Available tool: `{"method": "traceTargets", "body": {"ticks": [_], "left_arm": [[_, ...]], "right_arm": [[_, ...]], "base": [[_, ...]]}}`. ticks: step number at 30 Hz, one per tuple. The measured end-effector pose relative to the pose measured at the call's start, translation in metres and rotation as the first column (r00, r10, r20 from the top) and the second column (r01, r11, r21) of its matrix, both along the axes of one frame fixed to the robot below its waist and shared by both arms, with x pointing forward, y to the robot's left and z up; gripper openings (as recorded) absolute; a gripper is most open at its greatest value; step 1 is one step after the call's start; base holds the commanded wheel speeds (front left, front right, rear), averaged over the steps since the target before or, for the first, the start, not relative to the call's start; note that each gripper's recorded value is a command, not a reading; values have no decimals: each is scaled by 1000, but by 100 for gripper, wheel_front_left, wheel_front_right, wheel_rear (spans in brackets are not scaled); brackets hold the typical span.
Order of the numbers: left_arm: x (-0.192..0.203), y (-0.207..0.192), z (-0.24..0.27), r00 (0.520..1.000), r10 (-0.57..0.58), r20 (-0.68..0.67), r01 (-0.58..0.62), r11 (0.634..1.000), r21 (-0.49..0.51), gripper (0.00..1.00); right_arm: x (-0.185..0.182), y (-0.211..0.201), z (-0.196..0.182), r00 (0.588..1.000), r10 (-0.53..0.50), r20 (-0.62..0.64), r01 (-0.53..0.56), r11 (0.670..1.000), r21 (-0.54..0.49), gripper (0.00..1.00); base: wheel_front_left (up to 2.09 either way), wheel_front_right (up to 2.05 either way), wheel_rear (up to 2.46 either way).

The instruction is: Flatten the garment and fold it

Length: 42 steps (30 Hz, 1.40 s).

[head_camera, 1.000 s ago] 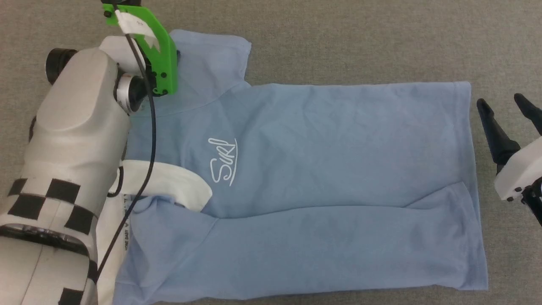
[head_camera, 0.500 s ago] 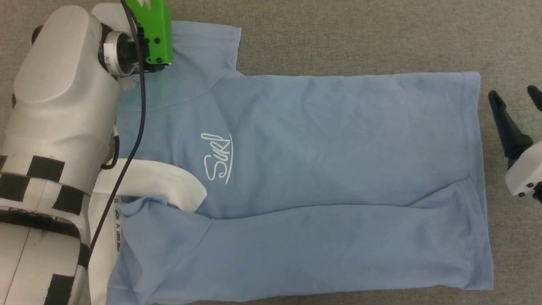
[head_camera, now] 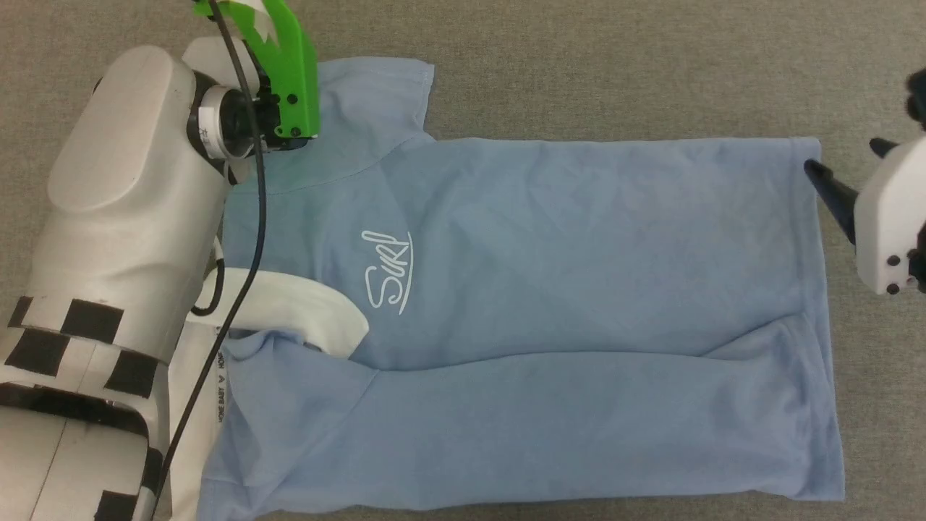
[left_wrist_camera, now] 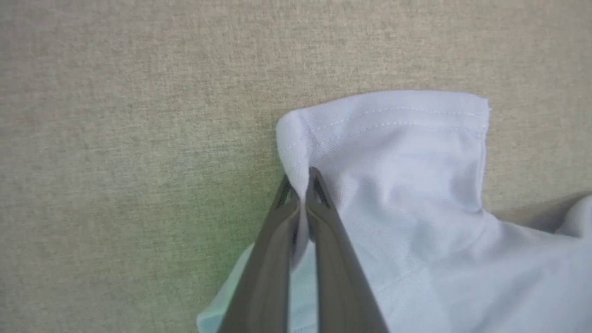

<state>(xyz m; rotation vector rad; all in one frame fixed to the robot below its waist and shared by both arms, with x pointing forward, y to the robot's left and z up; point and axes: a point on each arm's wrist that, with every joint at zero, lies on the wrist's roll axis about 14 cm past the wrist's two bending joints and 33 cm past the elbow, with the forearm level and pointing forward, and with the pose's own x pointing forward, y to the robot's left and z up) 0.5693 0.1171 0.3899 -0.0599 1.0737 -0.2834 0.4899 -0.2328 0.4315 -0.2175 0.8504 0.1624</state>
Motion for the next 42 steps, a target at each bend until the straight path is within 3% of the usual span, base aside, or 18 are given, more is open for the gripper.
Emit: {"method": "traceTargets", "body": {"ticks": [8,18,19,20,26,32,42], "left_arm": [[5,-3,4,999,-18,29,18,1000,-13,0],[2,4,-6,1000,-13,19,13,1000,-13,0],[1,4,-6,1000,-13,19,13,1000,-14,0],[-1,4,-4,1000,-8,28,9,1000,-28,0],[-6,4,12,996,-23,88,28,998,-54,0],[-11,2,56,976,2,216,32,988,-153,0],[-61,13,118,930,53,364,43,967,-252,0]], "right_arm": [[8,4,-20,982,14,-188,-35,993,-110,100],[6,19,-60,951,64,-301,-106,986,-126,100],[6,19,-60,950,65,-307,-108,986,-125,60],[4,22,-59,947,79,-313,-115,988,-99,0],[8,21,-45,970,73,-233,-92,993,-73,0],[1,20,-21,990,54,-132,-57,998,-19,0],[-37,9,15,1000,0,-30,1,999,36,0]], "base": [[0,0,0],[0,0,0],[0,0,0],[0,0,0],[0,0,0],[0,0,0],[0,0,0]]}}
